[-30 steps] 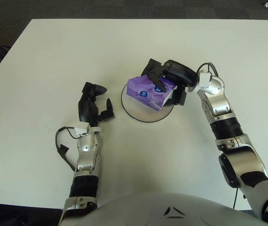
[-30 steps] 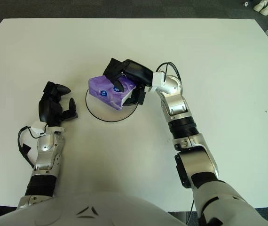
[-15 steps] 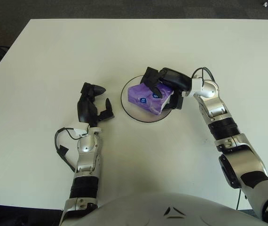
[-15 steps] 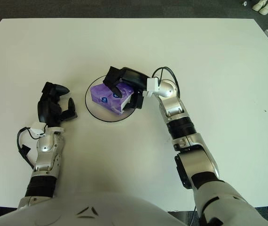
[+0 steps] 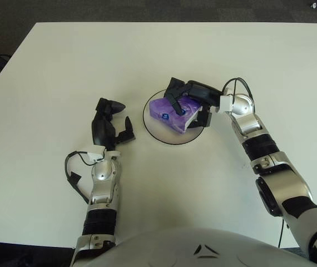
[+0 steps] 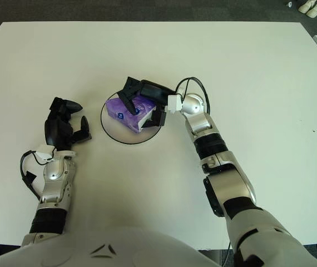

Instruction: Put the tissue paper into the plate.

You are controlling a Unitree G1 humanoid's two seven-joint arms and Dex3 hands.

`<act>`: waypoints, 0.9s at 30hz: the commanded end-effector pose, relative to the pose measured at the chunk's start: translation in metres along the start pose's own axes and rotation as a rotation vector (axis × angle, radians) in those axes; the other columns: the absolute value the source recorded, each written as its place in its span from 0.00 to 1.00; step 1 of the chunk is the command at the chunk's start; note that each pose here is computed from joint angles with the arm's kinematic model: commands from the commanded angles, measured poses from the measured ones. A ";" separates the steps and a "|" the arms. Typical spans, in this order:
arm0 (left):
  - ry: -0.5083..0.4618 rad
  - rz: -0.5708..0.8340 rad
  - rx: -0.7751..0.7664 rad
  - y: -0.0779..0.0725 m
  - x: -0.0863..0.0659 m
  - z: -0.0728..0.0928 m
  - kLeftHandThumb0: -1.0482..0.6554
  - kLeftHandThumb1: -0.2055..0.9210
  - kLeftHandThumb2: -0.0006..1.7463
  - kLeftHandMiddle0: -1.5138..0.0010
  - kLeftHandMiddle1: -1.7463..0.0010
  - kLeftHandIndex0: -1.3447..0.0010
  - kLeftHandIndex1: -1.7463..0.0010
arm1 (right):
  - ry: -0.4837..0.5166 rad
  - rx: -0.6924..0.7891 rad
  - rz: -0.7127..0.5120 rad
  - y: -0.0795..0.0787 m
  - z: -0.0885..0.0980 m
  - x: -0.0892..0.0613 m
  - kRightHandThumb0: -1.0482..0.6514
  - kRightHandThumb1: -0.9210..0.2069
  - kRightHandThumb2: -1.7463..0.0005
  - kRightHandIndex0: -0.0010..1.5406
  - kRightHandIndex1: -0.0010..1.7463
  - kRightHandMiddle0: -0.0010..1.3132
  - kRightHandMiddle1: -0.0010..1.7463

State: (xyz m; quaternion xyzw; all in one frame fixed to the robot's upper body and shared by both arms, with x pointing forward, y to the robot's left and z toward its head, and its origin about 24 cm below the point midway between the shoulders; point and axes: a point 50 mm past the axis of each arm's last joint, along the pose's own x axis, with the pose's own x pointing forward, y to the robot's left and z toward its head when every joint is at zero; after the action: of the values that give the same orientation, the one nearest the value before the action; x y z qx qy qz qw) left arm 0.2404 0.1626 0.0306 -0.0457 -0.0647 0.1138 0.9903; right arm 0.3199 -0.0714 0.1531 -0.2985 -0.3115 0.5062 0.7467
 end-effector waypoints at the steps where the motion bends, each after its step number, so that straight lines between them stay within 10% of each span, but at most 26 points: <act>1: 0.186 0.035 0.026 0.010 -0.028 -0.036 0.61 0.32 0.87 0.52 0.00 0.62 0.00 | -0.037 -0.037 0.048 -0.002 0.003 -0.001 0.13 0.28 0.59 0.02 0.20 0.06 0.30; 6: 0.172 0.025 0.024 0.010 -0.028 -0.037 0.61 0.32 0.87 0.52 0.00 0.62 0.00 | -0.040 -0.046 0.134 -0.006 0.004 0.000 0.03 0.19 0.72 0.00 0.03 0.01 0.04; 27: 0.171 0.015 0.018 0.009 -0.025 -0.038 0.61 0.31 0.88 0.52 0.00 0.61 0.00 | -0.021 -0.065 0.188 -0.017 0.012 -0.003 0.00 0.16 0.84 0.00 0.00 0.00 0.00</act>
State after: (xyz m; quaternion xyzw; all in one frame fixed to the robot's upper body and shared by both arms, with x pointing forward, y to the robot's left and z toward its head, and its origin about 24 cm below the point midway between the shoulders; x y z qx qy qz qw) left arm 0.2405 0.1619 0.0333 -0.0473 -0.0823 0.1084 0.9896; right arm 0.3210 -0.0761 0.1682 -0.3455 -0.2980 0.5695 0.6838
